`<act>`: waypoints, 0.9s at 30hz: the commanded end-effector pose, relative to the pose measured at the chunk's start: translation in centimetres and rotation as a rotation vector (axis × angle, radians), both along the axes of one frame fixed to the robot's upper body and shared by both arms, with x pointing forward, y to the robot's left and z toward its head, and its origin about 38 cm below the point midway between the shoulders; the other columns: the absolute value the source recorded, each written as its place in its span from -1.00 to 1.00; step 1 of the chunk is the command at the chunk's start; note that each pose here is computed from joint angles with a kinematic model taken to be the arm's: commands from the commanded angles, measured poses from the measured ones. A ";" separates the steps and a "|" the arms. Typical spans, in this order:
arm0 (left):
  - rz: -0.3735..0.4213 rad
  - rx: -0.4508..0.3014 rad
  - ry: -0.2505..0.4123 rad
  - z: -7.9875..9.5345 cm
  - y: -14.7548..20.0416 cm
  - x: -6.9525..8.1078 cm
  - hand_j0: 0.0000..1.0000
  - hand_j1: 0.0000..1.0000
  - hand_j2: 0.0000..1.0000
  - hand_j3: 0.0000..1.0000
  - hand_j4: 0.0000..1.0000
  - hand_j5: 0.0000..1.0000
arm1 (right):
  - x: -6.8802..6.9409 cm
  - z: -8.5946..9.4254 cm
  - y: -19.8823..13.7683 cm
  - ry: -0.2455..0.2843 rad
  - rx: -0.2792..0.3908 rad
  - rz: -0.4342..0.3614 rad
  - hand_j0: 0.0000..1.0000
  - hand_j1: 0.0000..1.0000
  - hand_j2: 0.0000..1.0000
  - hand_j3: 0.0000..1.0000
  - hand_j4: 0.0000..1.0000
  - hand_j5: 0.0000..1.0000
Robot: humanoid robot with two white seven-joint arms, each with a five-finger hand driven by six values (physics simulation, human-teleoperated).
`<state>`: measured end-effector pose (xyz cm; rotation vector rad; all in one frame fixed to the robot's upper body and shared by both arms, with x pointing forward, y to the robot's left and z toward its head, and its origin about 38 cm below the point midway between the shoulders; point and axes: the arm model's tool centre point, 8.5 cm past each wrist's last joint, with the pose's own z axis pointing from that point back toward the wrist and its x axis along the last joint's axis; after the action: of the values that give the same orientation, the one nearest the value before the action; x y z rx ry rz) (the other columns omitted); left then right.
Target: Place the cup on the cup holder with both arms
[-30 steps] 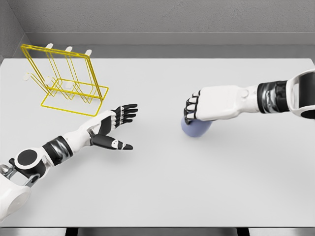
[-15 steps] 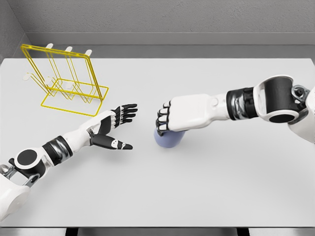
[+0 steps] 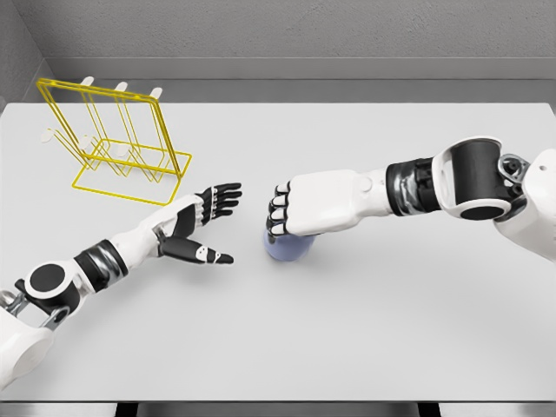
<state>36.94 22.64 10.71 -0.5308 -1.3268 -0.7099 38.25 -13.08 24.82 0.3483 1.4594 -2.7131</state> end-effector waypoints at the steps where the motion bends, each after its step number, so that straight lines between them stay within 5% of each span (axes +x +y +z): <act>1: 0.001 -0.003 0.001 0.0 0.0 0.0 1.00 1.00 1.00 1.00 1.00 1.00 | 0.0 0.1 0.1 -0.001 0.003 -0.002 0.64 0.64 0.64 0.64 0.64 0.64; 10: 0.005 -0.004 0.000 0.1 0.2 0.0 1.00 1.00 1.00 1.00 1.00 1.00 | 0.4 0.8 -0.6 -0.015 0.011 -0.022 0.99 0.99 0.99 0.99 0.99 0.99; 18: 0.006 -0.004 0.001 0.1 0.1 0.1 1.00 1.00 1.00 1.00 1.00 1.00 | 2.2 6.1 -5.1 -0.119 0.089 -0.145 1.00 1.00 1.00 1.00 1.00 1.00; 21: -0.002 0.000 -0.006 0.0 -0.4 0.0 1.00 1.00 1.00 1.00 1.00 1.00 | 1.9 9.9 -9.9 -0.072 0.265 -0.236 1.00 1.00 1.00 1.00 1.00 1.00; 24: -0.017 0.008 -0.033 0.1 -1.5 0.1 1.00 1.00 1.00 1.00 1.00 1.00 | 1.0 10.3 -15.5 -0.037 0.456 -0.368 1.00 1.00 1.00 1.00 1.00 1.00; 27: -0.023 0.003 -0.043 0.2 -2.4 0.3 1.00 1.00 1.00 1.00 1.00 1.00 | 0.1 8.7 -17.4 0.085 0.577 -0.398 1.00 1.00 1.00 1.00 1.00 1.00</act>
<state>37.41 20.80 11.14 -0.5243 -1.3624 -0.7446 38.25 -28.70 29.21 0.5239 2.2701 -2.6932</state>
